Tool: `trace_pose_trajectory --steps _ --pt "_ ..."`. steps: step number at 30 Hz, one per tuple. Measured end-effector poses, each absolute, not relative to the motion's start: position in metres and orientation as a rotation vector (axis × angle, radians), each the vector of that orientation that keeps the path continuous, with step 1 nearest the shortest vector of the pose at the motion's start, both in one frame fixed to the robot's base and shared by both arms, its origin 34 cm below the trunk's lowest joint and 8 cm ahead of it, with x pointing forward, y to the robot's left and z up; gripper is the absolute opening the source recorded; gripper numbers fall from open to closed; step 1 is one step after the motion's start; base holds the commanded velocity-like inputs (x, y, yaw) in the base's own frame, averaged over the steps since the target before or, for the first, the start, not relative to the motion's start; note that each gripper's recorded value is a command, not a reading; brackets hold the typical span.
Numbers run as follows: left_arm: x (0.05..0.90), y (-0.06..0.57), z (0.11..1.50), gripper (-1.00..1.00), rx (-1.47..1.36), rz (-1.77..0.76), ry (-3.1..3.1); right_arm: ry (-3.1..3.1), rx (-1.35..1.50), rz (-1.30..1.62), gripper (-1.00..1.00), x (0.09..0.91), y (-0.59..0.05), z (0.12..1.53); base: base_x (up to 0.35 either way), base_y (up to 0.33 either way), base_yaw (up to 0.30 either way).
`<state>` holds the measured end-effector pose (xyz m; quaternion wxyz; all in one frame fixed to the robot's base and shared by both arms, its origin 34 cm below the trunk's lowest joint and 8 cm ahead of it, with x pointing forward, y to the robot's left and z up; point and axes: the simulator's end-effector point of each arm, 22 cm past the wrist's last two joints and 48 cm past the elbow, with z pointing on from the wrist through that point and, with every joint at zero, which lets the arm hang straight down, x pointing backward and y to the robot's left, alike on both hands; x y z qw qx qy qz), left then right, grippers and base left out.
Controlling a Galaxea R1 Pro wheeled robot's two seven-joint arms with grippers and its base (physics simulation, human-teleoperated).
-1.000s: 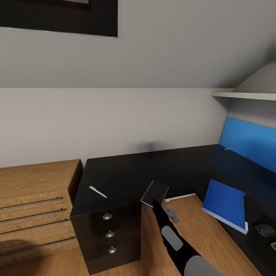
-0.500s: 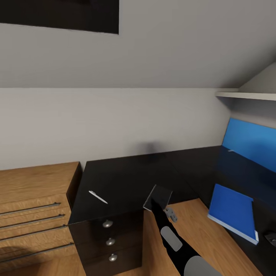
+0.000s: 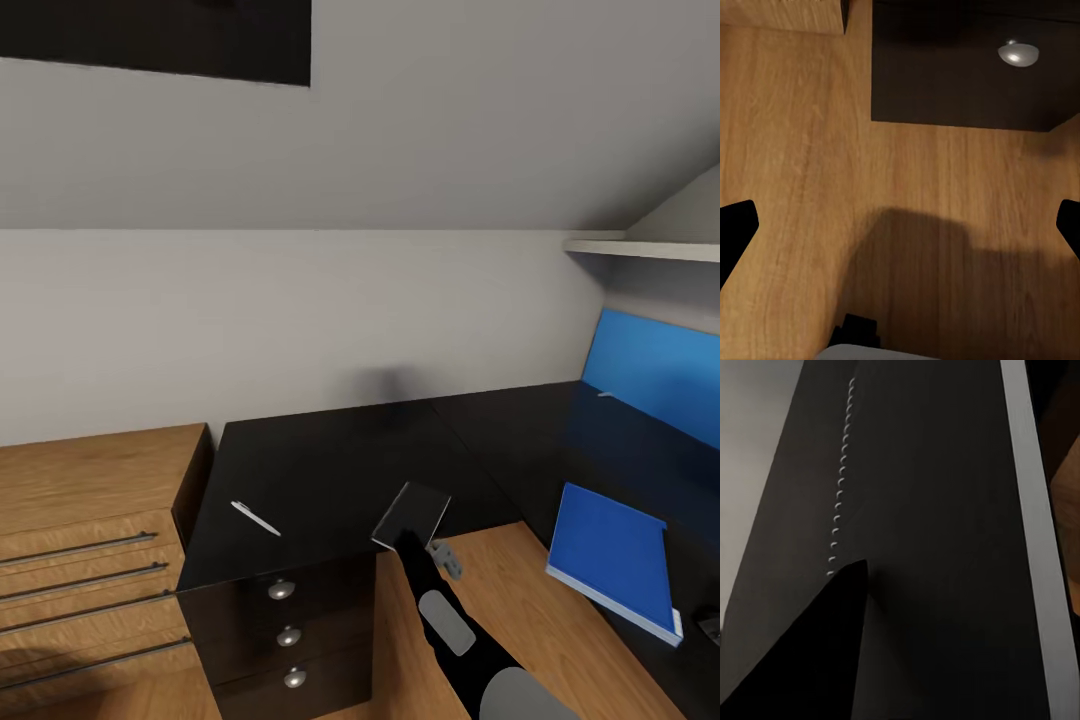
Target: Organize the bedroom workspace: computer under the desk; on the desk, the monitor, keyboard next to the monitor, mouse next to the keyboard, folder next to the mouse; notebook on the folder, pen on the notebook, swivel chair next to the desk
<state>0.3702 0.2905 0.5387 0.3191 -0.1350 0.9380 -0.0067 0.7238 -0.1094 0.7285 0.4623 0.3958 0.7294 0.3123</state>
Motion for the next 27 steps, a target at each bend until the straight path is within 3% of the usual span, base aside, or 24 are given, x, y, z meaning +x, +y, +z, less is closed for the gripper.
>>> trace_pose_trajectory --steps 27 --pt "0.371 0.291 0.580 1.00 -0.354 -0.016 2.467 1.673 0.922 0.812 -1.00 0.736 -0.112 0.801 0.000 0.000 0.000"
